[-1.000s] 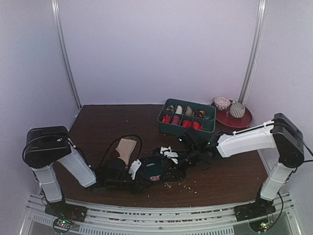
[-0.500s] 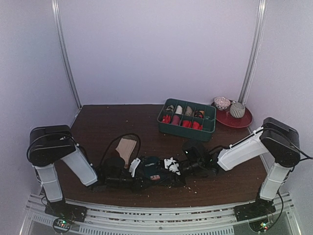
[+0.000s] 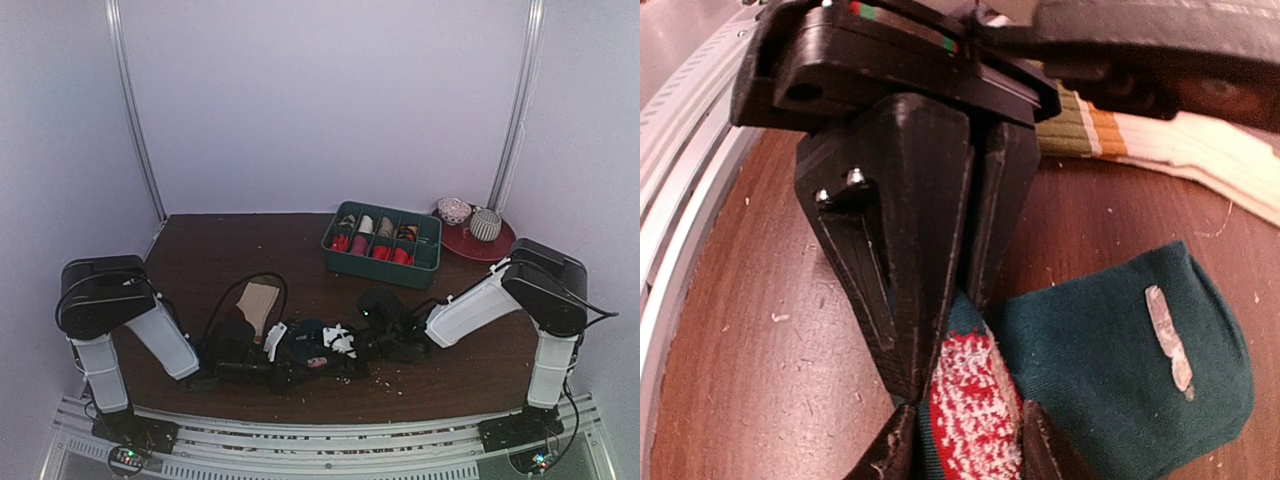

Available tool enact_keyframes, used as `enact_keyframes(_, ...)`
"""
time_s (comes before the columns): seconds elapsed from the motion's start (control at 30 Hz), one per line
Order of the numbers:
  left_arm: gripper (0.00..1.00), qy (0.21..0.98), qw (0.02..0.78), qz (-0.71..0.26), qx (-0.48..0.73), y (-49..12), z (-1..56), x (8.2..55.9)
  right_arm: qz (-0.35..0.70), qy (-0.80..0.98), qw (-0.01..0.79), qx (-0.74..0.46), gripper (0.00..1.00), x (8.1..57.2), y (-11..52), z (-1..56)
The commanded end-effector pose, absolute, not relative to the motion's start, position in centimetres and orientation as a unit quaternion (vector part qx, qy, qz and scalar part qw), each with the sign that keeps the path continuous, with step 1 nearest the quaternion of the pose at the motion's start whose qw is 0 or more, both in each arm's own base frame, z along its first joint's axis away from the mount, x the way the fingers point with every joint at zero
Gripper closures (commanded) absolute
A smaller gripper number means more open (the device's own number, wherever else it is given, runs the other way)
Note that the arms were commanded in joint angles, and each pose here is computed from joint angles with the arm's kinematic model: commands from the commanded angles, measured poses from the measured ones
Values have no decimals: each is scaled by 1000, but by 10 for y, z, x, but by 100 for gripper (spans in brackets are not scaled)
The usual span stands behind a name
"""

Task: Roll the socks
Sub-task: Roll the sock at the center of the board.

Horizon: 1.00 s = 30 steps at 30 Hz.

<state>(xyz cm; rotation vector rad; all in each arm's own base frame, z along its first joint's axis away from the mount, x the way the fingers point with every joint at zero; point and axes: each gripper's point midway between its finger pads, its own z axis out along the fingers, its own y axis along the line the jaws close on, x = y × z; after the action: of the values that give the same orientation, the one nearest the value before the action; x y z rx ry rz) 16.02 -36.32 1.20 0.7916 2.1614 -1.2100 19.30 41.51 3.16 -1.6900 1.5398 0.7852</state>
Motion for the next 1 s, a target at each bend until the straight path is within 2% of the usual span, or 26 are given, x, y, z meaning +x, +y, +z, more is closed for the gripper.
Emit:
enact_keyframes(0.0,100,899,88,-325,282,-289,-87,106,274,644,288,-654,72,186,396,-5)
enact_keyframes(0.1,100,894,110,-323,290,-291,-79,113,268,679,249,-637,83,185,390,-16)
enact_keyframes(0.13,95,893,123,-318,295,-291,-74,117,268,690,228,-633,84,182,387,-20)
enact_keyframes(0.2,69,886,158,-305,312,-293,-60,128,276,708,193,-621,85,177,386,-20)
enact_keyframes(0.33,47,869,247,-252,345,-290,-19,158,284,745,116,-593,84,168,379,-19)
enact_keyframes(0.37,45,863,272,-242,351,-289,-6,165,287,756,90,-581,84,166,376,-20)
enact_keyframes(0.53,42,811,385,-243,368,-289,60,182,321,803,-16,-502,84,156,363,-29)
enact_keyframes(0.67,42,759,442,-263,398,-298,88,181,353,838,-90,-406,84,155,352,-47)
enact_keyframes(0.97,42,707,453,-301,452,-345,79,181,349,858,-141,-350,84,154,335,-71)
